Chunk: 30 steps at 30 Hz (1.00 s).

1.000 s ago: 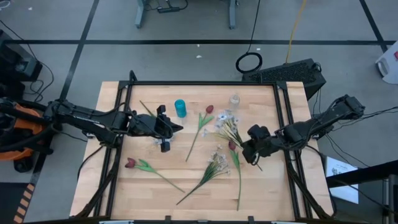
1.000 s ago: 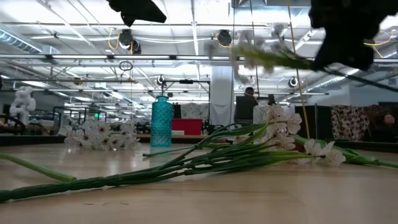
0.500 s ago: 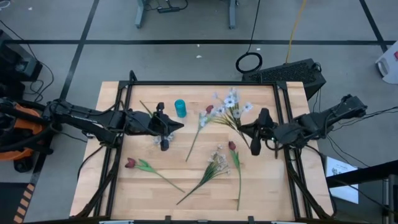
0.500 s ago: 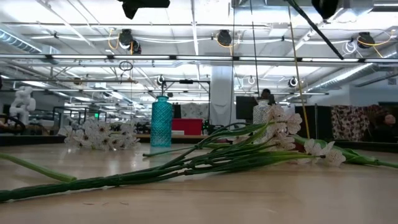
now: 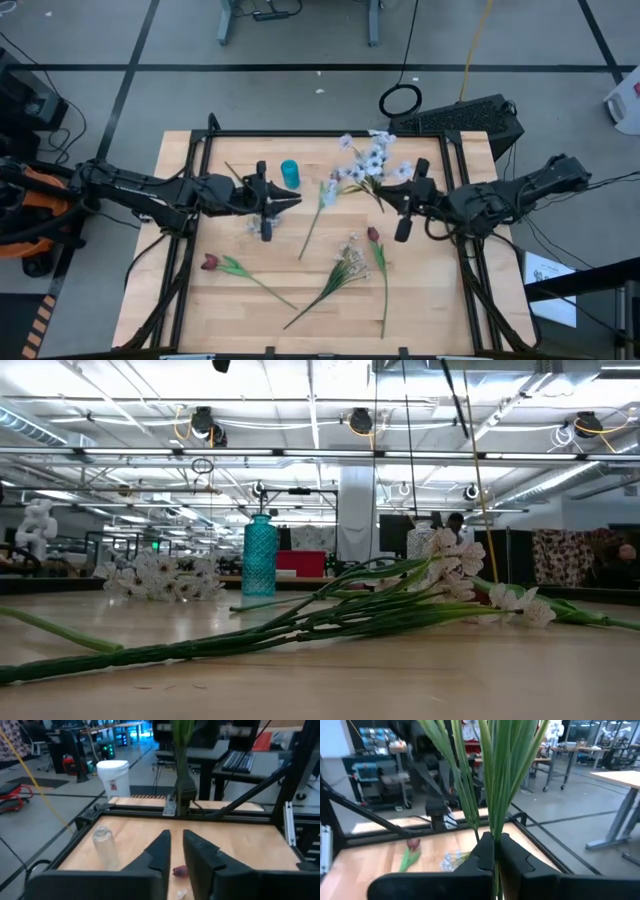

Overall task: Sort flowers into vase by color
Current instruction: Put the right white flowers into the blue vase

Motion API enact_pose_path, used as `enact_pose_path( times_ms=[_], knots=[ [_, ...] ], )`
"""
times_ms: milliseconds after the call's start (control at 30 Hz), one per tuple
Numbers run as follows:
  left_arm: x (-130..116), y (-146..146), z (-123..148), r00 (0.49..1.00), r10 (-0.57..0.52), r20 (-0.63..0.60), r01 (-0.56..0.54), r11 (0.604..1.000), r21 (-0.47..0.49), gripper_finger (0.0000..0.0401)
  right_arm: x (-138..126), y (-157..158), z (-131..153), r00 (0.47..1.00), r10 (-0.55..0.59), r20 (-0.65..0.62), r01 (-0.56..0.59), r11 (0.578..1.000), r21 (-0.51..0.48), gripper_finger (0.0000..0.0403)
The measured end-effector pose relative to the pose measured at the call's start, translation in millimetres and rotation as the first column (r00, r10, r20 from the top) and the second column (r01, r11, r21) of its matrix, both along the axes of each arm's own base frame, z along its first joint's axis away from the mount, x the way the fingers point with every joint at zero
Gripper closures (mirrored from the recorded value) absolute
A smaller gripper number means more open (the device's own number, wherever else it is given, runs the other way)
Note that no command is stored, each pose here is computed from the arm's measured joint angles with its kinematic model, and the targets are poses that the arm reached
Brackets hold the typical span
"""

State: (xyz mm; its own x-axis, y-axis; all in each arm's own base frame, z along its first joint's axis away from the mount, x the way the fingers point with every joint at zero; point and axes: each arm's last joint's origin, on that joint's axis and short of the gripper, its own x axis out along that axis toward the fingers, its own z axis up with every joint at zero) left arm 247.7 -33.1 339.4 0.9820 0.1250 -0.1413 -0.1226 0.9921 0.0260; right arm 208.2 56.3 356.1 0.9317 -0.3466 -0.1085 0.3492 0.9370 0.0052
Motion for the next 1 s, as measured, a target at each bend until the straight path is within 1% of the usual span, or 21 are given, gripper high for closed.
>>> enact_pose_path(
  times_ms=[100,200,267,367,500,567,733,867,1000],
  knots=[
    [0,0,0,1.0,0.0,0.001,0.0,1.0,-0.002,0.0298,12,2,-16,1.0,-0.014,-0.021,0.014,1.0,0.006,0.0402],
    [2,0,-2,1.0,0.001,-0.007,-0.001,1.0,-0.003,0.0268,23,4,-28,1.0,-0.017,0.013,0.017,1.0,0.018,0.0402],
    [4,-1,-4,1.0,0.002,-0.018,-0.002,1.0,-0.012,0.0252,30,7,-32,0.999,-0.017,0.034,0.016,1.0,0.025,0.0402],
    [10,-2,-10,0.999,-0.016,-0.04,0.015,0.999,-0.032,0.0233,40,11,-42,1.0,0.004,0.02,-0.005,1.0,0.021,0.0402],
    [24,-5,-22,0.998,-0.02,-0.065,0.017,0.999,-0.047,0.0215,52,16,-50,0.998,0.062,0.027,-0.063,0.998,0.02,0.0402],
    [31,-6,-27,0.998,-0.027,-0.062,0.024,0.998,-0.05,0.0209,56,18,-54,0.998,0.067,0.02,-0.067,0.998,0.006,0.0402],
    [47,-11,-35,0.996,-0.093,-0.02,0.091,0.994,-0.068,0.0197,61,19,-60,0.998,0.065,-0.009,-0.065,0.998,-0.016,0.0402],
    [55,-9,-37,0.996,-0.083,0.021,0.084,0.994,-0.073,0.0188,62,19,-61,0.998,0.065,-0.013,-0.065,0.998,-0.018,0.0402],
    [61,-5,-40,0.997,-0.062,0.046,0.066,0.993,-0.1,0.0165,62,19,-59,0.998,0.067,0.007,-0.066,0.997,-0.024,0.0402]
  ],
)
